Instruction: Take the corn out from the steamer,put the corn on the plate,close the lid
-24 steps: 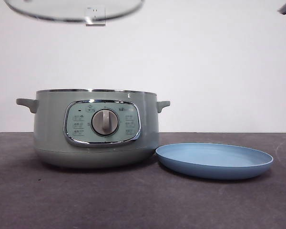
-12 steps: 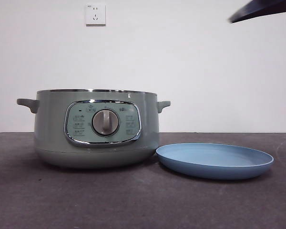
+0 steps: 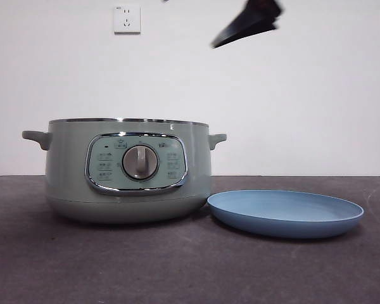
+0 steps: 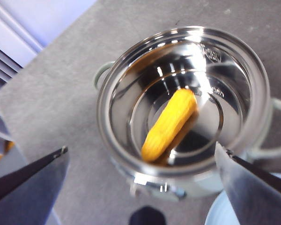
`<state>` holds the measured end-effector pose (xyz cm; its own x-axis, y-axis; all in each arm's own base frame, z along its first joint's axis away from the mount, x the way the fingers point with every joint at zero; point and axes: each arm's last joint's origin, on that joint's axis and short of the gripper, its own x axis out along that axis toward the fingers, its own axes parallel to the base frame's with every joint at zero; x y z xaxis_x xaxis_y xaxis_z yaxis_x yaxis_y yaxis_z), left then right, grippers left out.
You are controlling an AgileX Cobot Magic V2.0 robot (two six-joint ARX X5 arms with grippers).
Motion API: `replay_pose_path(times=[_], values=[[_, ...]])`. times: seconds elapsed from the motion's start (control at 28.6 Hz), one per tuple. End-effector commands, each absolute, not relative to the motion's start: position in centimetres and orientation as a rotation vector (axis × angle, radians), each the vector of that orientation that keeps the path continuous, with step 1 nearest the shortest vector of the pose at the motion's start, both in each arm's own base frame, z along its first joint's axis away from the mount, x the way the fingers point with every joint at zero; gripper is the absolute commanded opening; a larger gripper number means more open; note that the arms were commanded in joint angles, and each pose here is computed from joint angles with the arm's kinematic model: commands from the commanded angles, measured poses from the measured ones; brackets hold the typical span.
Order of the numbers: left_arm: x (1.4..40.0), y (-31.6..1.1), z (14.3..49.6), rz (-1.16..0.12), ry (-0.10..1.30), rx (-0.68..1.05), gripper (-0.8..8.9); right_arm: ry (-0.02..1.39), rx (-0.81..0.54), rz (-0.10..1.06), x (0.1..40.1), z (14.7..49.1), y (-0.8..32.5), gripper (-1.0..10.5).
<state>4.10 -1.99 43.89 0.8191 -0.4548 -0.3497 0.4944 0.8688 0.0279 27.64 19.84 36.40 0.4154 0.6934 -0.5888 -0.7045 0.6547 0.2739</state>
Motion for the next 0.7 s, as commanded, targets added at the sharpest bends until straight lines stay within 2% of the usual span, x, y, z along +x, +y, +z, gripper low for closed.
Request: replay_pose_path(times=[0.04,0.18,0.35,0.49,0.7], values=[[2.5,-1.3,44.3,-0.500,0.283,0.107,-0.08,0.759,-0.051,0.846,29.7,36.1,22.7,6.0],[0.8,-0.6,43.9,-0.485,0.285,0.109,-0.08,0.779,-0.102,0.809,32.1,35.1,26.2,6.0],[-1.0,0.1,43.1,-0.481,0.308,0.094,-0.08,0.826,-0.173,0.738,35.3,31.0,30.8,5.9],[-1.3,0.2,42.9,-0.482,0.314,0.098,-0.09,0.868,-0.202,0.701,36.6,27.2,32.4,5.9],[-1.4,0.2,42.8,-0.484,0.331,0.109,-0.09,0.895,-0.199,0.687,37.6,23.9,33.5,5.9]])
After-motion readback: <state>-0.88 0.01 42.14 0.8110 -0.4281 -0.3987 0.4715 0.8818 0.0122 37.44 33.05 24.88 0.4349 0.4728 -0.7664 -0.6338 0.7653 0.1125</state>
